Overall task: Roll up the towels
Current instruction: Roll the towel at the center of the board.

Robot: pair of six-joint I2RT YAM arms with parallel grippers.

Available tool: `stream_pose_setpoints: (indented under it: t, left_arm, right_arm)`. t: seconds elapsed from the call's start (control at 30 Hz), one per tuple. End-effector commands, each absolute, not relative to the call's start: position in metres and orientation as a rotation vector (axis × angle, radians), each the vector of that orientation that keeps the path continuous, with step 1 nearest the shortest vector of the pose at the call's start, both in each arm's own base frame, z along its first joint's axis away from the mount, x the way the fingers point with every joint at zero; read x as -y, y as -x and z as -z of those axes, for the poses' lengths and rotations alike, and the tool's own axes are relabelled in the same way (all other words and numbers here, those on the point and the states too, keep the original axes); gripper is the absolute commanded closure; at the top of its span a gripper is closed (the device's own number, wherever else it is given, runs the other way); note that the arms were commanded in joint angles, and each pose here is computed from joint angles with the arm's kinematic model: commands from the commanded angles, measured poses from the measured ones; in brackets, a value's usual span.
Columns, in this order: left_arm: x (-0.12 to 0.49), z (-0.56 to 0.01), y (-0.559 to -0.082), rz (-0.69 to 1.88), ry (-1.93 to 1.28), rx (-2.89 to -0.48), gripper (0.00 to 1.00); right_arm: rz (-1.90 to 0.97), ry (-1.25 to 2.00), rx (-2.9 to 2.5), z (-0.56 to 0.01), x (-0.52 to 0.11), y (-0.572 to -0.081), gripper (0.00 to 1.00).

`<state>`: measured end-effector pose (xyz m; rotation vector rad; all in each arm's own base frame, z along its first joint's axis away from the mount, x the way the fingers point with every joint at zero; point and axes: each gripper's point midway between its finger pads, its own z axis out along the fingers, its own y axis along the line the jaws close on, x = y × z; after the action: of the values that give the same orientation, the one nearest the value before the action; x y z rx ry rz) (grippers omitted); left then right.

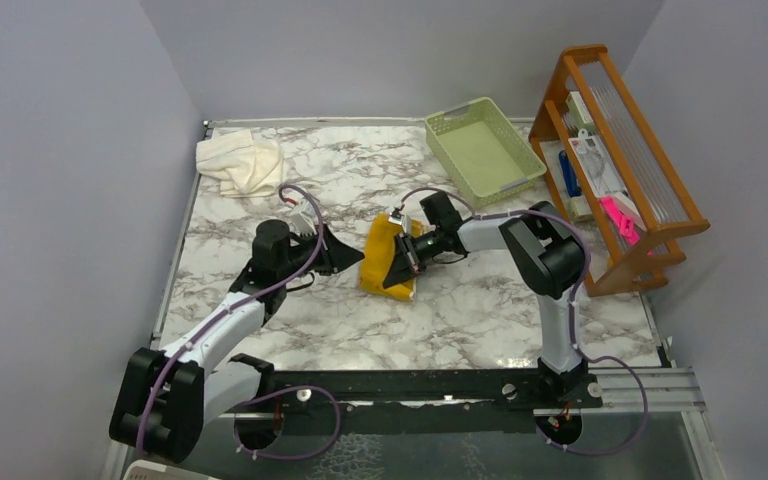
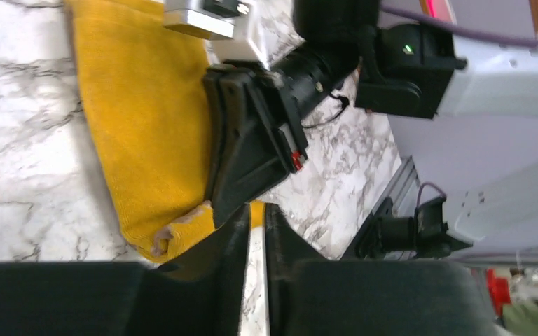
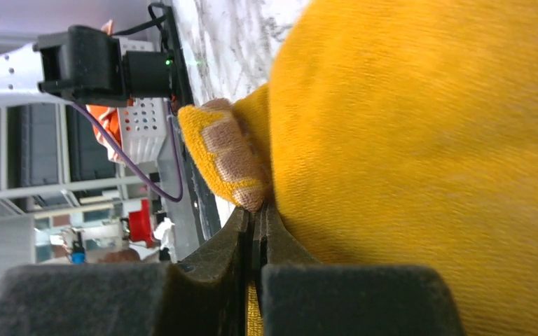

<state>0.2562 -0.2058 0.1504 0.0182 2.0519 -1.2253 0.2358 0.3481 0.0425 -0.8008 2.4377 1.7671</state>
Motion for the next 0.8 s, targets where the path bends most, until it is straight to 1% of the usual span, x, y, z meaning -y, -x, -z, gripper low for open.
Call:
stream_pose_setpoints:
  t: [0.0, 0.03, 0.17, 0.4, 0.57, 0.77]
  left_arm:
    - [0.229, -0.16, -0.244, 1.312, -0.152, -1.992, 0.94]
    - [0.233, -0.158, -0.242, 1.321, -0.165, -2.0, 1.0]
    - [0.248, -0.14, -0.231, 1.353, -0.196, -2.061, 1.0]
    - [0.256, -0.107, -0.221, 1.383, -0.193, -2.157, 1.0]
    - [0.255, -0.091, -0.23, 1.332, -0.153, -2.188, 1.0]
    - [0.249, -0.066, -0.251, 1.2, -0.12, -2.222, 1.0]
  right_arm:
    - [-1.817, 0.69, -2.508, -0.035, -0.346, -0.243, 0.99]
    - [-1.802, 0.673, -2.539, -0.027, -0.346, -0.243, 0.99]
    - [-1.721, 0.574, -2.652, -0.004, -0.339, -0.246, 0.99]
    - [-1.706, 0.531, -2.68, 0.002, -0.339, -0.248, 0.99]
    - [-1.711, 0.517, -2.694, 0.004, -0.339, -0.247, 0.99]
    - [-1.706, 0.538, -2.685, 0.003, -0.339, -0.248, 0.99]
